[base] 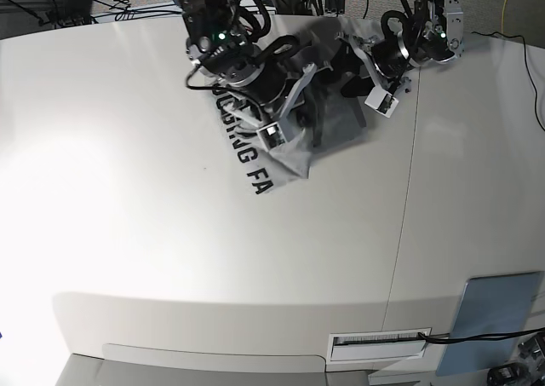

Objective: Fold the T-shirt properly
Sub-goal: 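Lift and flip the folded bundle with both grippers, setting it down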

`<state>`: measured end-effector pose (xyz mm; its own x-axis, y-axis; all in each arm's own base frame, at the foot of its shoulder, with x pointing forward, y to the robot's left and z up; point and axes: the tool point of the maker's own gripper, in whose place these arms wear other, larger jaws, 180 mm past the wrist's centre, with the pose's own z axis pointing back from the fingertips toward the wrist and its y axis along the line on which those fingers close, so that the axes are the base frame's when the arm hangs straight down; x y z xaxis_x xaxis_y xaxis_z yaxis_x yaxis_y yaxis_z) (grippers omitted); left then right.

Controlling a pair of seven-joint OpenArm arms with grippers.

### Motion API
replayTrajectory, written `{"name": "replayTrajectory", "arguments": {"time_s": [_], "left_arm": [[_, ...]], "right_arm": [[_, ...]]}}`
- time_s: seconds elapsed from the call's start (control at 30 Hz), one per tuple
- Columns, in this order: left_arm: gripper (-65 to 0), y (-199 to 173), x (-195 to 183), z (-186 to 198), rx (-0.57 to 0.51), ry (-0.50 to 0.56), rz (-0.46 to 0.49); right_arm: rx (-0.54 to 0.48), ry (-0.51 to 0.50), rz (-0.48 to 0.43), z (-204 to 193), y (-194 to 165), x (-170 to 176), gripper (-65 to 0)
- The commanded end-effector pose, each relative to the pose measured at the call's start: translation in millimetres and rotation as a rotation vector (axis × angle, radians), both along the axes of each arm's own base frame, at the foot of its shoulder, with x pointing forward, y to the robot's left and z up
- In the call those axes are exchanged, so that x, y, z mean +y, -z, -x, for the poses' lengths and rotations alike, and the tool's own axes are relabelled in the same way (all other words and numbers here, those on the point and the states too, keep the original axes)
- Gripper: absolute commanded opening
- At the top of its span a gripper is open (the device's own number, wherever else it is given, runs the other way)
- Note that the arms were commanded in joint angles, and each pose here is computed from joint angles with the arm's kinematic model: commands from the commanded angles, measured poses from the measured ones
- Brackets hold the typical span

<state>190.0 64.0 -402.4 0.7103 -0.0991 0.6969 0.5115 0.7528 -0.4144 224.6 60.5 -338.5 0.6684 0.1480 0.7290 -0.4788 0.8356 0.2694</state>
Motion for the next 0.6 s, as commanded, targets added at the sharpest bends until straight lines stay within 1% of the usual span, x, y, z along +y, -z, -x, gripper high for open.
{"name": "replayTrajectory", "arguments": {"time_s": [0.0,0.07,0.13,0.2,0.23,0.3,0.33,0.43,0.57], "left_arm": [[-33.5,-9.9,-1.2,-6.2,-0.038,-0.004,0.025],[-33.5,-9.9,-1.1,-6.2,-0.038,-0.004,0.025],[-33.5,-9.9,-1.2,-6.2,-0.038,-0.004,0.025],[-33.5,-9.7,-1.0,-6.0,-0.037,-0.004,0.024],[-33.5,-9.8,-0.9,-6.2,-0.037,-0.004,0.024],[-33.5,-9.7,-0.9,-6.0,-0.037,-0.004,0.023],[-33.5,-9.5,-0.8,-6.0,-0.037,-0.003,0.022],[-33.5,-6.6,1.2,-5.2,-0.035,0.003,-0.002],[-33.5,-0.4,6.6,-3.3,-0.03,0.016,-0.054]], "right_arm": [[-0.029,-0.006,-0.064,-3.5,-11.5,11.4,-63.9],[-0.022,-0.047,-0.109,1.7,-11.4,22.4,-63.2],[-0.046,-0.115,-0.159,7.4,-19.5,34.5,-61.3],[-0.074,-0.177,-0.204,11.5,-28.9,44.3,-55.7],[-0.088,-0.208,-0.218,12.9,-32.9,48.1,-51.8],[-0.118,-0.256,-0.232,13.8,-39.5,53.1,-44.8],[-0.135,-0.275,-0.237,13.6,-42.9,55.0,-42.7],[-0.159,-0.285,-0.234,8.8,-48.2,55.2,-42.0],[-0.195,-0.289,-0.17,1.0,-52.7,49.1,-42.0]]}}
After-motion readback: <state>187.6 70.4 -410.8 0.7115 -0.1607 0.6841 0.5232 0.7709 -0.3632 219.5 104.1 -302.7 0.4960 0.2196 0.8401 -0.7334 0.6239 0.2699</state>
